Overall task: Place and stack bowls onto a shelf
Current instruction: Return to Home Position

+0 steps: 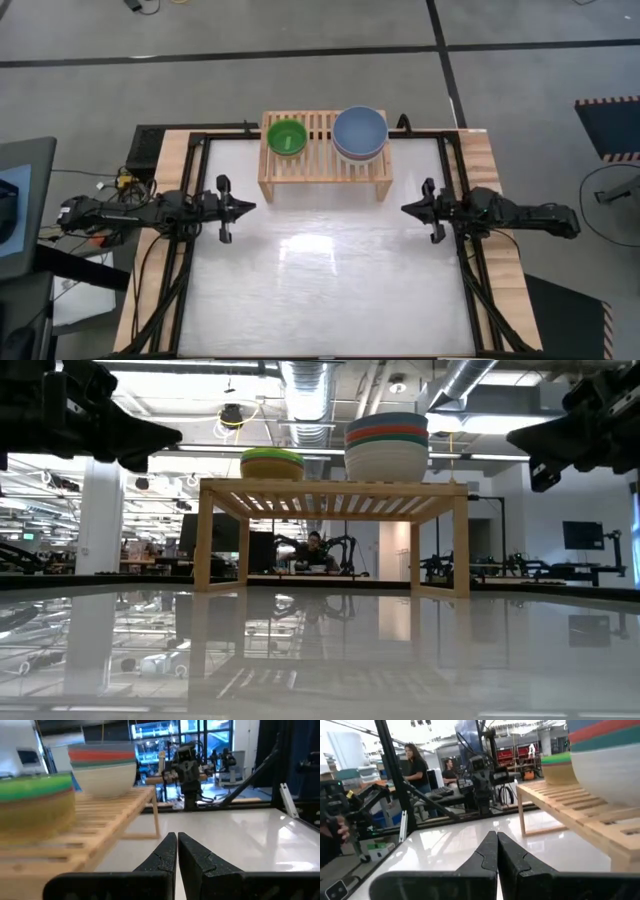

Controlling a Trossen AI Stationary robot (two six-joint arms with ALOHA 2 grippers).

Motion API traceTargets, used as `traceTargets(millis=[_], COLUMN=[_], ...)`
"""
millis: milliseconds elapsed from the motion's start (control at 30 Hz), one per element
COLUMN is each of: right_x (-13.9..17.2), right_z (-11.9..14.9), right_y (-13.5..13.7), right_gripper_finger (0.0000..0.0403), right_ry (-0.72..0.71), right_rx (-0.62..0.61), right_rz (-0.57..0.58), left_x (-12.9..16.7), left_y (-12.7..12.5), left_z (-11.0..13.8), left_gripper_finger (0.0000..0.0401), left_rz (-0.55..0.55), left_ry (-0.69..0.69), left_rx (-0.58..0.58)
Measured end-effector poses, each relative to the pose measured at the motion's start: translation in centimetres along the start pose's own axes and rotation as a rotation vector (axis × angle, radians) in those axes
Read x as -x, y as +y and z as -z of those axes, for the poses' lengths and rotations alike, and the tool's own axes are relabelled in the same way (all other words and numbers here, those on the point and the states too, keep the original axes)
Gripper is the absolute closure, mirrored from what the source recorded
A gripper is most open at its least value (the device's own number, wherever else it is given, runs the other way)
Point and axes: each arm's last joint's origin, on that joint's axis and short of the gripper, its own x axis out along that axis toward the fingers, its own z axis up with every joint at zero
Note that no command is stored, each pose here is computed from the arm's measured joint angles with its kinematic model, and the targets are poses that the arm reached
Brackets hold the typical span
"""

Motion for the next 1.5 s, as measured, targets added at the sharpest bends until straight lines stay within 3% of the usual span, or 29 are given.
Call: traceTargets(millis=[167, 633, 967, 1233, 1400, 1500], right_x=[0.0, 0.0, 0.0, 0.1, 0.1, 0.1], right_z=[-0.2, 0.2, 0.6, 0.7, 0.7, 0.7], right_y=[0.1, -0.2, -0.6, -0.8, -0.8, -0.8], right_gripper_finger=[0.0383, 0.0382, 0.0381, 0.0379, 0.0377, 0.0372], right_ry=[-0.019, 0.017, 0.066, 0.077, 0.073, 0.073], right_rx=[0.026, 0.039, 0.067, 0.095, 0.089, 0.068], right_rz=[-0.019, 0.006, 0.042, 0.052, 0.054, 0.055], left_x=[0.0, 0.3, 1.9, 1.6, 1.4, 1.2], left_y=[-0.1, 0.1, 0.2, 0.1, 0.1, 0.0], left_z=[0.4, 0.2, 1.0, 1.5, 1.9, 2.3], left_gripper_finger=[0.0397, 0.0397, 0.0397, 0.0397, 0.0397, 0.0397], left_rz=[0.032, 0.082, 0.095, 0.091, 0.098, 0.098], left_ry=[0.025, 0.004, 0.155, 0.125, 0.168, 0.213], left_rx=[0.051, 0.052, 0.05, 0.028, -0.022, 0.013])
